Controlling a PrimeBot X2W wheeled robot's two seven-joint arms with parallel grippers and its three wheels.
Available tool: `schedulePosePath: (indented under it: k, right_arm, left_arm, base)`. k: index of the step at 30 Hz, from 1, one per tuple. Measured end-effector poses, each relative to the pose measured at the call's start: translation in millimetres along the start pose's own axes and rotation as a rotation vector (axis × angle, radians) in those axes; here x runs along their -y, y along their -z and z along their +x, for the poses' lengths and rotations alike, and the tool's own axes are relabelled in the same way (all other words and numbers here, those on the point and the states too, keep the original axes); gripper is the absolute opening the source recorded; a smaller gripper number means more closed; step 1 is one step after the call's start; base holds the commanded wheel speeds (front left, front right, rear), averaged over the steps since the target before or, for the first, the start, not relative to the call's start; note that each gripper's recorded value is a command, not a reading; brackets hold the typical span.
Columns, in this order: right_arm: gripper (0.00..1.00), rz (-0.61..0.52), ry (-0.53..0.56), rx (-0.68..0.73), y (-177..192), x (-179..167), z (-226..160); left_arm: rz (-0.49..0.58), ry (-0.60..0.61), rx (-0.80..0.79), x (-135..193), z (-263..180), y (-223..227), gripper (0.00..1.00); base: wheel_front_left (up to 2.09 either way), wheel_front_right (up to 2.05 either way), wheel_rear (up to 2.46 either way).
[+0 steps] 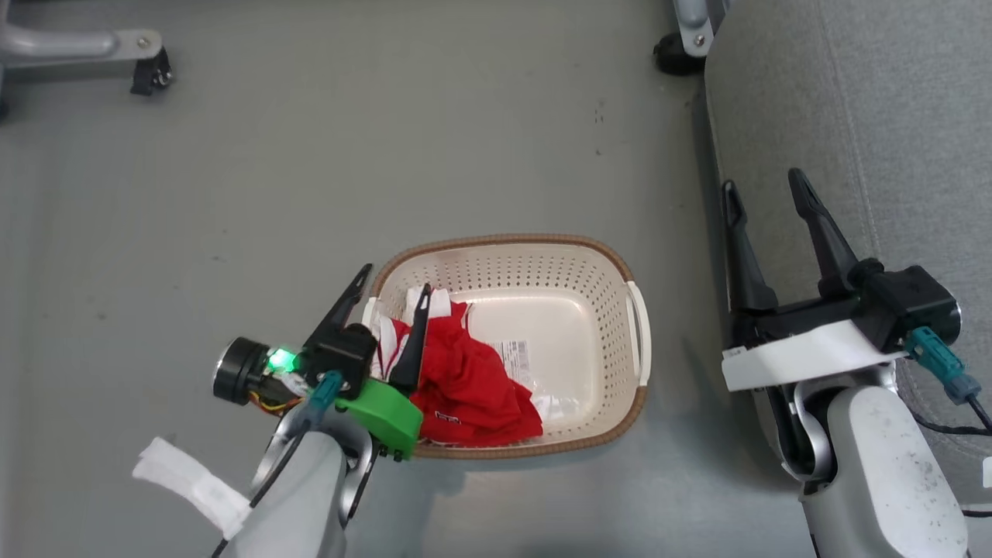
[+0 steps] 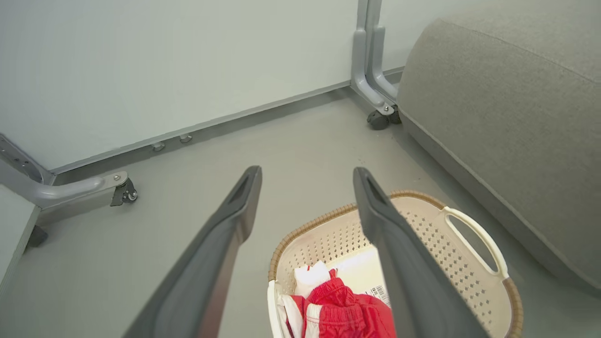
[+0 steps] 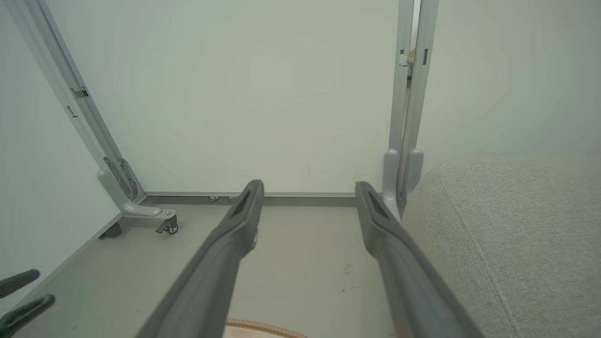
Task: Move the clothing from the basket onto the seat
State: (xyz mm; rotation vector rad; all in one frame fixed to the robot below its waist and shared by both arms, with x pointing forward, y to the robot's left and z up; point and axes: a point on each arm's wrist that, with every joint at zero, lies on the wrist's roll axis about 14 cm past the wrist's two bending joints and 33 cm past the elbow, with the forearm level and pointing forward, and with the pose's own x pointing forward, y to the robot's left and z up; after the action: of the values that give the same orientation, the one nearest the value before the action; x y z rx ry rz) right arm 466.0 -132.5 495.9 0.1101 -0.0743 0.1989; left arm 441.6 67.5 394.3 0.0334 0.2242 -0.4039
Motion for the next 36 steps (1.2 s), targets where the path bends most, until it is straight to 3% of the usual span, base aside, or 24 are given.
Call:
schedulePosePath:
  k: [7,15,26,36]
  right_arm:
    - [1.0,0.025,0.009,-0.041,34.7,9.7,20.0]
    - [1.0,0.064,0.035,-0.123,84.7,23.4,28.2]
    - [1.0,0.1,0.08,-0.208,131.9,44.9,29.6]
    - [1.0,0.11,0.132,-0.256,150.2,65.0,19.4]
  left_arm:
    - [0.121,0.218,-0.194,38.1,28.9,69.5,1.0]
    - [0.262,0.412,-0.425,53.8,44.3,153.5,1.0]
    - [0.33,0.548,-0.713,54.3,38.7,247.5,1.0]
    - [0.387,0.63,-0.854,61.8,36.8,291.8,1.0]
  base:
    - [0.0,0.0,0.0]
    - [0.0,0.0,0.0]
    - [0.0,0.0,0.0]
    - [0.0,0.0,0.0]
